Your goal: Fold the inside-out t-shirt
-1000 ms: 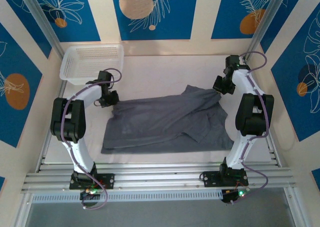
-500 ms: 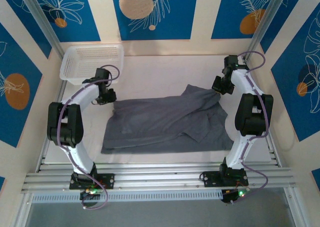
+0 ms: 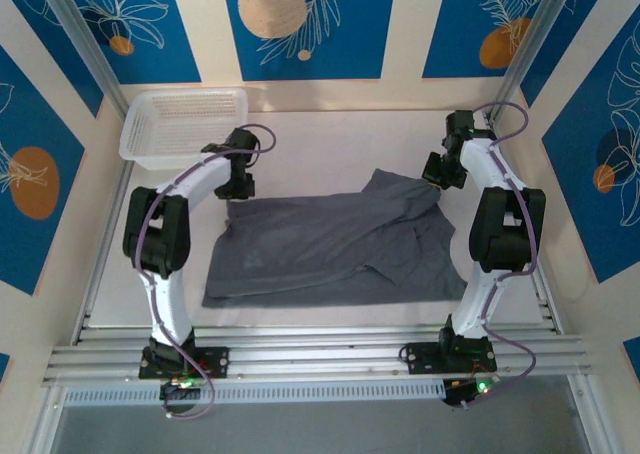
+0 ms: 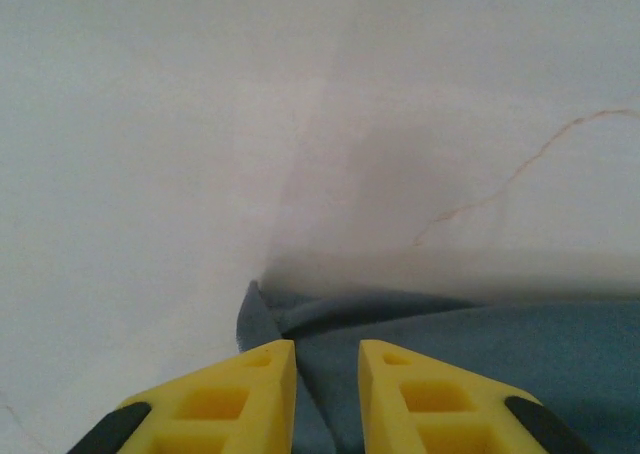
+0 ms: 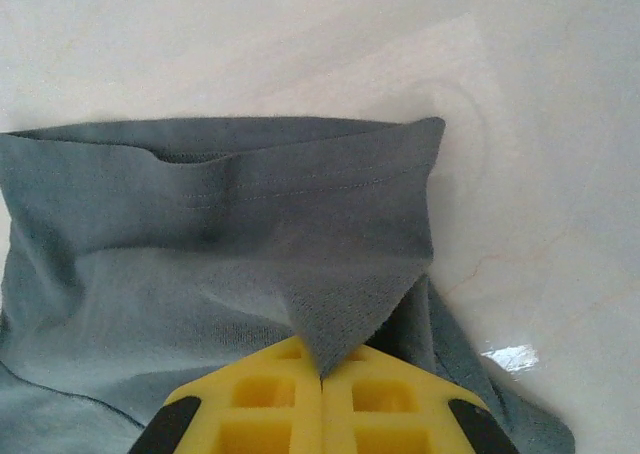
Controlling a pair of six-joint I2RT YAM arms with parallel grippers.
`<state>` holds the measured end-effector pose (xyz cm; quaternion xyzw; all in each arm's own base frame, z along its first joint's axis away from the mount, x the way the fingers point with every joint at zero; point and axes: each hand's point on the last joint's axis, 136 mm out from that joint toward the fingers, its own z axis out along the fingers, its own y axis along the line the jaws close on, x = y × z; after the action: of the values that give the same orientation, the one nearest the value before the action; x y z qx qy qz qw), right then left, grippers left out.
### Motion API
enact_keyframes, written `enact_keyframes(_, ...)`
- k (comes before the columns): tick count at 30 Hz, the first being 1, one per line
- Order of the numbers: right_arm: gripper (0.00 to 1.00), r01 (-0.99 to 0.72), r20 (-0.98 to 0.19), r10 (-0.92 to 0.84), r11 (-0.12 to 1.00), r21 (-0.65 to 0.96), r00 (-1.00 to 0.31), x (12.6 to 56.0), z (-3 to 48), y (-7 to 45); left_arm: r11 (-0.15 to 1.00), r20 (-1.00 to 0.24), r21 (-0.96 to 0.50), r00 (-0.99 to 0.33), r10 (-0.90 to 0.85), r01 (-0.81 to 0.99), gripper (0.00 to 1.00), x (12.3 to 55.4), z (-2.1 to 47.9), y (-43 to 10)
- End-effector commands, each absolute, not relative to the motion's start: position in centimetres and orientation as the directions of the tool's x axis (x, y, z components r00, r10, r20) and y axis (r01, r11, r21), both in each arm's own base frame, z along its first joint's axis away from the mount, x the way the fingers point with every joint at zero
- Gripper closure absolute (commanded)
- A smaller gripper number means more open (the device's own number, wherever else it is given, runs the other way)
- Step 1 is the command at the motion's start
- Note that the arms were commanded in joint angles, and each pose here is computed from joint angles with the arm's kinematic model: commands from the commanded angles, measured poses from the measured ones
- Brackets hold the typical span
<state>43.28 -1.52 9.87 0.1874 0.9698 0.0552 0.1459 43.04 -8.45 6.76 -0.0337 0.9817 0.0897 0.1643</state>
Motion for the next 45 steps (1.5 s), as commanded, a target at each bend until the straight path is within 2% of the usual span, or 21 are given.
enact_keyframes(1, 1.0, 0.33, -0.29, 0.364, 0.93, 0.16, -0.885, 43.5, 11.4, -1.4, 0.949, -0.251, 0.305, -0.968, -0.002, -0.081, 0.77, 41.9, 6.0, -6.1)
enact_keyframes(10, 1.0, 0.325, -0.292, 0.356, 0.933, 0.153, -0.887, 43.4, 11.5, -1.4, 0.945, -0.213, 0.32, -0.977, 0.003, -0.067, 0.78, 42.1, 3.7, -6.1)
enact_keyframes(18, 1.0, 0.323, -0.292, 0.356, 0.934, 0.154, -0.888, 43.5, 11.5, -1.3, 0.931, -0.212, 0.359, -0.977, 0.007, -0.072, 0.88, 42.1, 3.6, -5.3)
enact_keyframes(21, 1.0, 0.323, -0.296, 0.355, 0.934, 0.152, -0.887, 43.5, 11.7, -1.3, 0.935, -0.229, 0.344, -0.973, -0.007, -0.088, 0.97, 42.1, 4.2, -5.0)
enact_keyframes(24, 1.0, 0.329, -0.306, 0.357, 0.934, 0.141, -0.883, 43.5, 12.0, -1.6, 0.959, -0.303, 0.245, -0.951, -0.063, -0.142, 1.0, 42.2, 5.8, -5.0)
enact_keyframes(28, 1.0, 0.347, -0.32, 0.378, 0.926, 0.149, -0.869, 43.3, 12.4, -2.3, 0.971, -0.399, -0.017, -0.889, -0.226, -0.239, 1.0, 42.6, 8.2, -4.9)
enact_keyframes(34, 1.0, 0.348, -0.312, 0.381, 0.924, 0.159, -0.87, 43.2, 12.2, -2.1, 0.937, -0.358, -0.23, -0.872, -0.334, -0.264, 1.0, 43.2, 8.0, -5.9)
enact_keyframes(45, 1.0, 0.351, -0.315, 0.39, 0.92, 0.173, -0.865, 43.2, 12.4, -2.1, 0.913, -0.344, -0.261, -0.853, -0.392, -0.314, 1.0, 43.1, 7.7, -4.5)
